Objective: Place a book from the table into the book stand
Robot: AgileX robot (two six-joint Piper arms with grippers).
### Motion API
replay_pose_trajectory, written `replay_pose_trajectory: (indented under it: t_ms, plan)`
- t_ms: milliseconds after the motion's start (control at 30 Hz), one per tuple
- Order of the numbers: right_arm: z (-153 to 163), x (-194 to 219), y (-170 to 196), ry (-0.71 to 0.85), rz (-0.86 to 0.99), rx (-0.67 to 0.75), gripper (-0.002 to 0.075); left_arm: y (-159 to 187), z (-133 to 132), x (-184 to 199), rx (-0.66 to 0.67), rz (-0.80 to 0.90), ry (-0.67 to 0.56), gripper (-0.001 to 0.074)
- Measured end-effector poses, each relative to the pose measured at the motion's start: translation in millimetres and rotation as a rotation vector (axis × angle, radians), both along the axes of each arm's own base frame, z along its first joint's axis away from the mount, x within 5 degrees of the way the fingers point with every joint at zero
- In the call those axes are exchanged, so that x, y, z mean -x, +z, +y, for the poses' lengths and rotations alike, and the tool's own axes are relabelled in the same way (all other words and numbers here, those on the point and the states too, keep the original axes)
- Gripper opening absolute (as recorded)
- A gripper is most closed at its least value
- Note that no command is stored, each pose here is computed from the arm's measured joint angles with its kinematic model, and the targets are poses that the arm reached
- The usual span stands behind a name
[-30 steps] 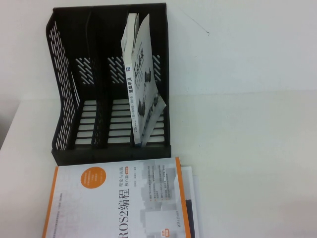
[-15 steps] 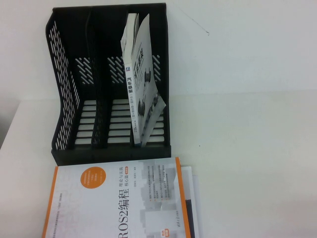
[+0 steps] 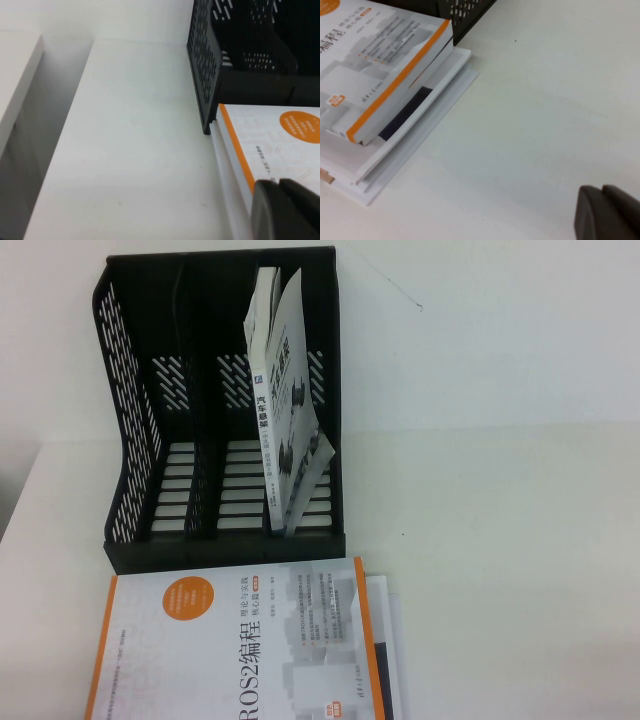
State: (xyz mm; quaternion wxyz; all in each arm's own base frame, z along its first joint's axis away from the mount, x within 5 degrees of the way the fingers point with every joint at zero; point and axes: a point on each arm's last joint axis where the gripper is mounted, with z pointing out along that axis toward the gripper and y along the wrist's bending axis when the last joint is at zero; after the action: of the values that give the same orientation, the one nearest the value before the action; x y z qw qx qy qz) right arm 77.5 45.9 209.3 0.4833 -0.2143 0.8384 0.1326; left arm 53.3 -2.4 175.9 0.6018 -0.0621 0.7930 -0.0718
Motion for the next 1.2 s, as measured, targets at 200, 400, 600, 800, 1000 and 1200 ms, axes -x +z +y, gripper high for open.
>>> replay_pose_trajectory:
  t_ms: [200, 400, 600, 800, 1000, 1200]
  plan:
    - [0.0, 0.0, 0.0, 0.000, 0.000, 0.000, -0.0001, -0.1, 0.2, 0.0, -0.024, 0.001, -0.003, -0.0002]
    - [0.0, 0.0, 0.0, 0.000, 0.000, 0.000, -0.0001, 0.1, 0.2, 0.1, -0.024, 0.002, -0.003, -0.0002]
    - [0.0, 0.0, 0.0, 0.000, 0.000, 0.000, -0.0001, -0.1, 0.2, 0.2, -0.024, 0.005, -0.003, -0.0002]
    - [-0.4, 0.1, -0.4, -0.003, 0.004, 0.004, -0.0001, -0.2, 0.2, 0.2, -0.026, 0.006, -0.003, -0.0002]
    - [-6.8, 1.7, -10.1, -0.079, 0.027, -0.037, -0.0001, -0.2, 0.3, 0.2, -0.037, 0.006, -0.005, -0.0002]
    - [-27.8, 4.7, -14.6, -0.268, -0.167, -0.085, -0.0001, -0.2, 0.3, 0.3, -0.037, 0.005, -0.005, -0.0002]
